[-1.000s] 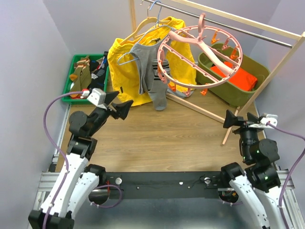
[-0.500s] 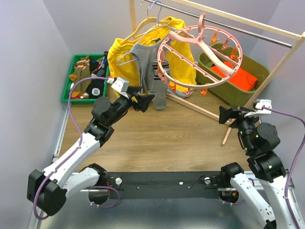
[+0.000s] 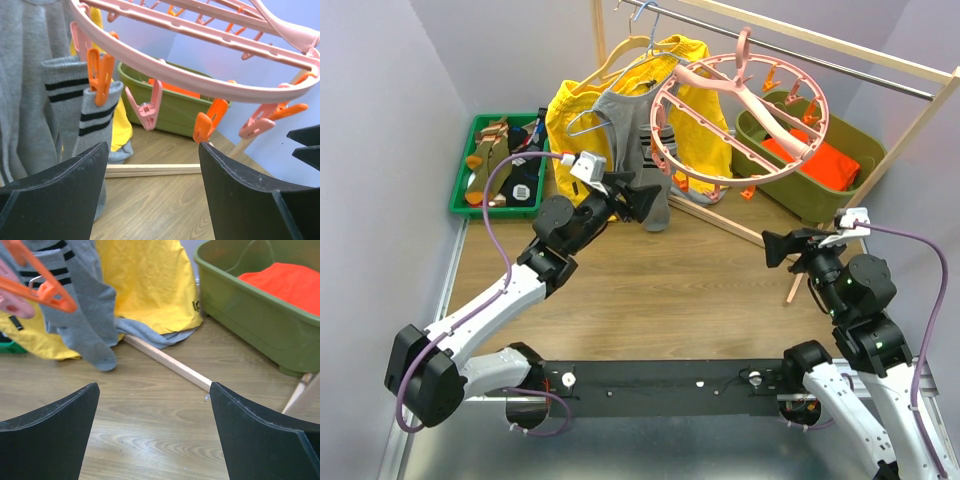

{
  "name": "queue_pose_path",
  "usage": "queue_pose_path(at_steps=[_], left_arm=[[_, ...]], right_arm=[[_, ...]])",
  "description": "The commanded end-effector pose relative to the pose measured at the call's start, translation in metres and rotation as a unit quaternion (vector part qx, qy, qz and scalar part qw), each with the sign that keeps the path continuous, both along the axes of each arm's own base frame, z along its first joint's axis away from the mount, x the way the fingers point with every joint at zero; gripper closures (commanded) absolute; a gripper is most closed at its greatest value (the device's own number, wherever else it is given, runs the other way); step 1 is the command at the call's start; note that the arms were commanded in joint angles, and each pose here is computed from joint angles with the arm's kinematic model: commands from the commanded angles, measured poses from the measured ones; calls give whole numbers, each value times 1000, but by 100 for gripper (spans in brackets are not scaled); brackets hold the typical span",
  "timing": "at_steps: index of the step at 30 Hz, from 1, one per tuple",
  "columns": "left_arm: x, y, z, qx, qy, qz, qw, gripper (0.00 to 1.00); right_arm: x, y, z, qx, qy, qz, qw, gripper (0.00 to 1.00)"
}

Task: Clip the socks to the hanger
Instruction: Open the clamp at the hanger.

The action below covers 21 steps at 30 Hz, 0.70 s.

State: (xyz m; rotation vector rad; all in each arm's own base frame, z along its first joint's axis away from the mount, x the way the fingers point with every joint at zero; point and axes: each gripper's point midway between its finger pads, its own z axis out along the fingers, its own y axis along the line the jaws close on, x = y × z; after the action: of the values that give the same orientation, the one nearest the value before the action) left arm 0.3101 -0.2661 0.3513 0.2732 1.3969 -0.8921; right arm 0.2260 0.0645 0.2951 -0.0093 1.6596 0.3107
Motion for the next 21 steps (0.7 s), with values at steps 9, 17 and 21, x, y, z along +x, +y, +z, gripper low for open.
queue_pose_path(at_steps=[9, 17, 21], left_arm=[[-16, -5, -18, -18, -4, -6, 1000, 18], [-30, 8, -30, -19, 3, 1, 1000, 18], [-35, 14, -34, -12, 8, 6, 1000, 18]], right_arm=[[-16, 37, 40, -17, -88, 125, 988, 0], [0, 59, 66, -62, -125, 178, 974, 0], [9, 62, 80, -60, -151, 175, 971, 1]])
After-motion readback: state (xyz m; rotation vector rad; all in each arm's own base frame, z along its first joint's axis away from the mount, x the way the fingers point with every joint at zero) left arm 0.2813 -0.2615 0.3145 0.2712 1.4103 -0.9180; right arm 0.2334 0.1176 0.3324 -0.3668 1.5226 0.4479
